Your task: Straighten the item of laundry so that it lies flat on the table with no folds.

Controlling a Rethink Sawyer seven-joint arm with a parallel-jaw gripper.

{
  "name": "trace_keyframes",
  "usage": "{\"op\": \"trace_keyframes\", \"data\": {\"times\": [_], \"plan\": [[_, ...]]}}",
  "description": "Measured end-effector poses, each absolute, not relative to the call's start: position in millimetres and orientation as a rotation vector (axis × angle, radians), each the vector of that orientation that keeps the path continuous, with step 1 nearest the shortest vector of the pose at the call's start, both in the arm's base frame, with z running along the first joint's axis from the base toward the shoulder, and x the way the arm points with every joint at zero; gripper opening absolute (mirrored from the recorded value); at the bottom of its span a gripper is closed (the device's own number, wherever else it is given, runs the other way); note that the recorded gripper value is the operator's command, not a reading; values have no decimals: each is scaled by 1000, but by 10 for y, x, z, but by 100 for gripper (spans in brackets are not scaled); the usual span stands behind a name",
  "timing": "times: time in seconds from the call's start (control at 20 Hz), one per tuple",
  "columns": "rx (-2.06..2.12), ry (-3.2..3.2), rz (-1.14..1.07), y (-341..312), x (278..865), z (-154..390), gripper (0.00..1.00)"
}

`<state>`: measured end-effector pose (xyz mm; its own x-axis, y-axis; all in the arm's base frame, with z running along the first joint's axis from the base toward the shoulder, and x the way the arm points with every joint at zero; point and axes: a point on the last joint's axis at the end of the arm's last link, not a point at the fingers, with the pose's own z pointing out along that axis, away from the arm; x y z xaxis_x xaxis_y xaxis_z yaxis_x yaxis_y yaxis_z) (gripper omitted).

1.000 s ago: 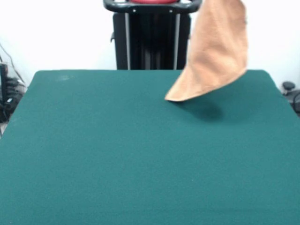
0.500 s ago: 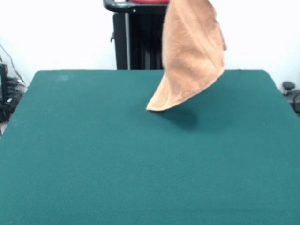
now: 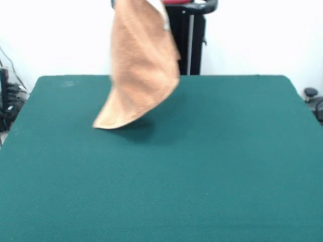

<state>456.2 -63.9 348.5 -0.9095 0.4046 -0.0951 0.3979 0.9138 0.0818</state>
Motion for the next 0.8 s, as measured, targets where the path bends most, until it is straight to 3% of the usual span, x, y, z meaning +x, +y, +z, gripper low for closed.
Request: {"op": "trace_keyframes", "data": {"times": [0.3, 0.8], "plan": [[517, 2963, 53, -999, 4548, 3430, 0], [409, 2834, -46, -774, 4777, 3288, 0]]}}
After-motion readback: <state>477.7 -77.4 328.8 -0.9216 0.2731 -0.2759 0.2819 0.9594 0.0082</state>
